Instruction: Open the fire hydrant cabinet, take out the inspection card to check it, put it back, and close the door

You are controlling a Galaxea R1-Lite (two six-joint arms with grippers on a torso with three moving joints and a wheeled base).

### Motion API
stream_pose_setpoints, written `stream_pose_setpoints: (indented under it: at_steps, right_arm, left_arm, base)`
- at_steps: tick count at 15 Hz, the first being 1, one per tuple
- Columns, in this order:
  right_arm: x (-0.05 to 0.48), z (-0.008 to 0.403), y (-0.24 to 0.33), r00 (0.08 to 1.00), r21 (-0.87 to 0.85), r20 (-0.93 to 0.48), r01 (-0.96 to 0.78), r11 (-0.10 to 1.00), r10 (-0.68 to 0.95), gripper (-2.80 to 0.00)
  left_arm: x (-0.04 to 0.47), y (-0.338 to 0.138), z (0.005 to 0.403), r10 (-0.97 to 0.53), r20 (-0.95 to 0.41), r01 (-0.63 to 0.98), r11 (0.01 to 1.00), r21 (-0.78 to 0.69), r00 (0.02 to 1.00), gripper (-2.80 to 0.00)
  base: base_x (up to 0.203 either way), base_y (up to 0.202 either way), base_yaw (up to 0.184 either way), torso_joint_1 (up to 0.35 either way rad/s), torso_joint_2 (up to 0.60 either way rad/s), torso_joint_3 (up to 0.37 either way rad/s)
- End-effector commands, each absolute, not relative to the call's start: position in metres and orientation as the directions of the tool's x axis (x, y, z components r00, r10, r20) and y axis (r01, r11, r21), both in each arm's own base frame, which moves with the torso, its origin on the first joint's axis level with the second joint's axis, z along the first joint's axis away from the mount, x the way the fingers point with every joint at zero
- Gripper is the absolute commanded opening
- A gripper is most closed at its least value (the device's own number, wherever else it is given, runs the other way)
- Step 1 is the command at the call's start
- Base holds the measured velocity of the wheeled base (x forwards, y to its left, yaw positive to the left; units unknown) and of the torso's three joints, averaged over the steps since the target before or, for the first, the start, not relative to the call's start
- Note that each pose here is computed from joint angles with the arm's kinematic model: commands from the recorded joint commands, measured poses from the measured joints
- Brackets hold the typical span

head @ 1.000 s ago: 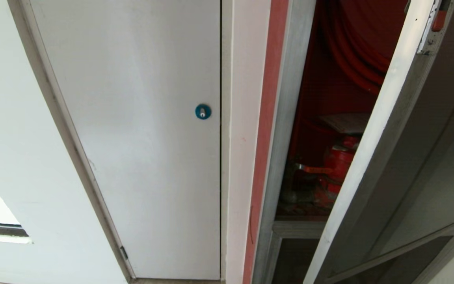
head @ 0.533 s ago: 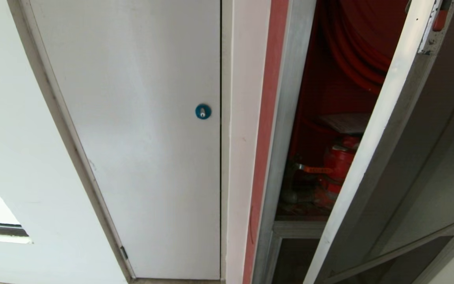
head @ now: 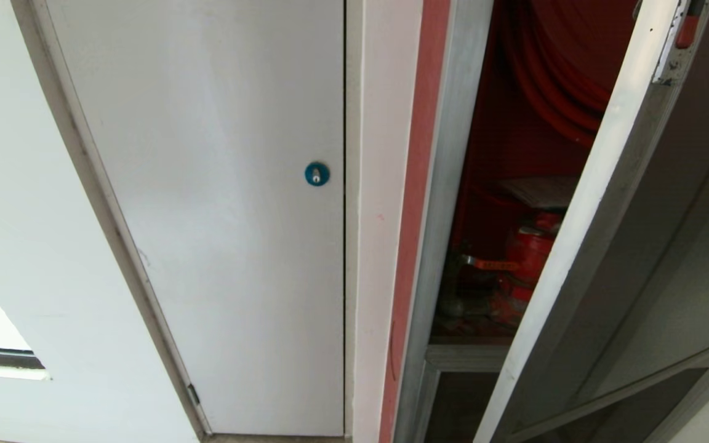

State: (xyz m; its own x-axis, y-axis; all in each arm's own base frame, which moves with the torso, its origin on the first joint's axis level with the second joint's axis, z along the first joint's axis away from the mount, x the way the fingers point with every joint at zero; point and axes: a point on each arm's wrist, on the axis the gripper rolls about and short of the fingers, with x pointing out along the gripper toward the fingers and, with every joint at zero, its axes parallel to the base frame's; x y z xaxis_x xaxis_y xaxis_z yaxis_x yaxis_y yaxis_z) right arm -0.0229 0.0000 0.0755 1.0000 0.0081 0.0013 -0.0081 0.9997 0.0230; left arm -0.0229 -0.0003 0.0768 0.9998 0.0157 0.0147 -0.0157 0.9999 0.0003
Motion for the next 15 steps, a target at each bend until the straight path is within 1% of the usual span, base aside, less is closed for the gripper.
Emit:
stream_pose_setpoints:
  at_steps: [1,8,12,15]
  right_arm:
    - [-0.023,0.075,0.0,1.0,0.023,0.0,-0.009,1.0,0.009,-2.8]
    - [-0.024,0.078,0.0,1.0,0.041,0.009,0.005,0.999,-0.005,-2.8]
    - [-0.035,0.104,0.0,0.999,0.041,0.048,-0.014,0.999,0.012,-2.8]
    - [-0.041,0.125,0.002,0.994,0.038,0.034,-0.106,0.994,0.105,-2.8]
  left_arm:
    - [-0.022,0.0,0.075,0.017,0.009,-0.017,1.0,0.0,1.0,-2.8]
    - [-0.022,0.0,0.075,0.016,0.009,-0.016,1.0,0.0,1.0,-2.8]
    - [-0.022,0.0,0.075,0.016,0.009,-0.016,1.0,0.0,1.0,-2.8]
    - [-0.022,0.0,0.075,0.016,0.009,-0.016,1.0,0.0,1.0,-2.8]
  base:
    - [0.0,0.0,0.0,0.0,0.0,0.0]
    - [0.0,0.0,0.0,0.0,0.0,0.0]
    - [0.0,0.0,0.0,0.0,0.0,0.0]
    - [0.0,0.0,0.0,0.0,0.0,0.0]
